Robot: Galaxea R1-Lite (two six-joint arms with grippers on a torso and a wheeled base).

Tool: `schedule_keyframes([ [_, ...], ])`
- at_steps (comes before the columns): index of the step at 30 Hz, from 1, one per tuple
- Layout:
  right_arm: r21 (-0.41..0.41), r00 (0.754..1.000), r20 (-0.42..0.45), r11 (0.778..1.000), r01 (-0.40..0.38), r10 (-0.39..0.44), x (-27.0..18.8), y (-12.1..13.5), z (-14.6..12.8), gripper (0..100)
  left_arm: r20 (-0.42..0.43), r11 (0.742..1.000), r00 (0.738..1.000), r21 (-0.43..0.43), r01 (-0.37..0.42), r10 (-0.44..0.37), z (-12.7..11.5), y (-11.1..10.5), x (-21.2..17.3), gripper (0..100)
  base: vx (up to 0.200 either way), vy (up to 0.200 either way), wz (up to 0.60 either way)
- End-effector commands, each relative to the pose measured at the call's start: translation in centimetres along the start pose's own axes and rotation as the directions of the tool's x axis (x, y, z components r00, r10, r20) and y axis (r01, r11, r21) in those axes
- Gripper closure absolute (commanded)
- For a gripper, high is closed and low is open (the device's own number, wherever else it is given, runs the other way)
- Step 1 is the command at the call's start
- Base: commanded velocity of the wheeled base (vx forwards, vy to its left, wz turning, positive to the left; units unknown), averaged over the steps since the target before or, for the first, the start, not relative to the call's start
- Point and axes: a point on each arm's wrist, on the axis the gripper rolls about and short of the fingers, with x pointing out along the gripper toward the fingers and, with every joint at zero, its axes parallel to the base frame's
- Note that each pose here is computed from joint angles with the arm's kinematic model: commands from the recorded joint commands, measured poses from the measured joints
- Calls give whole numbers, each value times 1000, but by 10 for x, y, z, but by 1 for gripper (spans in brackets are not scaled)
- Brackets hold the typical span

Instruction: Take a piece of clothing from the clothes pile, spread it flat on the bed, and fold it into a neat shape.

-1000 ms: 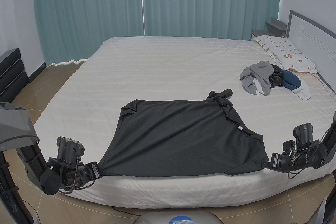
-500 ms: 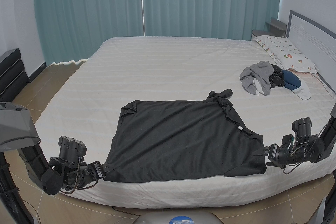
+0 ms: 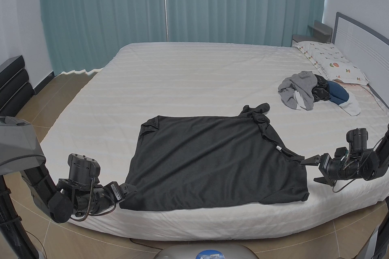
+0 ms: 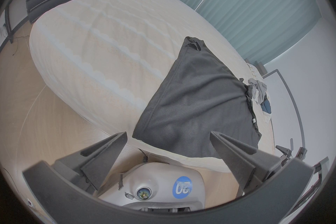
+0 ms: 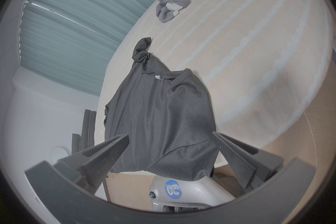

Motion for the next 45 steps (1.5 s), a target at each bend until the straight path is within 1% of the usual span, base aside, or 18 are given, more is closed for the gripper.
schedule_keyframes([
  [1,6,1000,7,1000,-1,1,-1,0,1,0,2,1000,1000,-1,3,-3,1,-1,0,0,0,-200,0],
  [7,9,1000,10,1000,-4,4,0,0,1,0,3,1000,1000,0,2,-2,0,-1,0,0,0,-200,0],
  [13,8,1000,12,1000,-4,4,0,0,1,0,22,1000,1000,-6,10,-9,4,0,0,0,0,0,0],
  [15,8,1000,9,1000,-4,4,0,0,1,0,52,1000,999,-15,13,-12,9,1,2,0,0,0,0],
  [19,9,1000,8,1000,-3,3,0,0,0,0,65,1000,998,-28,14,-12,14,2,2,0,0,0,0],
  [23,-2,1000,9,1000,-8,8,0,3,-1,0,71,999,997,-35,11,-9,15,4,2,0,200,0,0],
  [25,-14,1000,14,1000,-18,18,-1,8,0,0,70,999,998,-34,12,-10,15,5,2,0,200,0,0],
  [28,-30,999,6,999,-41,41,2,18,-3,0,68,999,998,-36,14,-12,16,5,2,0,0,0,0],
  [32,-20,997,13,997,-71,72,13,42,-3,0,60,999,998,-44,25,-23,17,7,2,0,0,0,0],
  [33,-19,997,18,997,-78,78,21,53,-3,0,51,998,998,-51,36,-33,19,8,1,0,0,0,0],
  [36,-32,997,22,996,-77,78,37,70,-6,0,37,996,998,-69,55,-53,20,9,1,0,0,0,0],
  [37,-37,997,20,997,-74,75,40,72,-7,0,36,995,998,-74,59,-56,20,9,1,0,0,0,0],
  [38,-63,997,14,995,-75,76,52,82,-13,0,31,992,997,-98,75,-72,21,9,1,0,0,0,0],
  [40,-80,997,8,994,-74,75,61,89,-17,0,23,990,996,-115,84,-82,21,8,1,0,0,0,0],
  [41,-107,998,5,992,-69,70,79,99,-23,0,13,985,995,-140,103,-102,23,7,2,0,0,0,0],
  [44,-130,998,4,989,-66,67,95,108,-30,0,7,980,993,-164,116,-116,24,6,3,0,0,0,0],
  [45,-146,998,1,988,-59,60,108,112,-35,0,6,975,993,-186,120,-121,26,7,5,0,0,0,0],
])
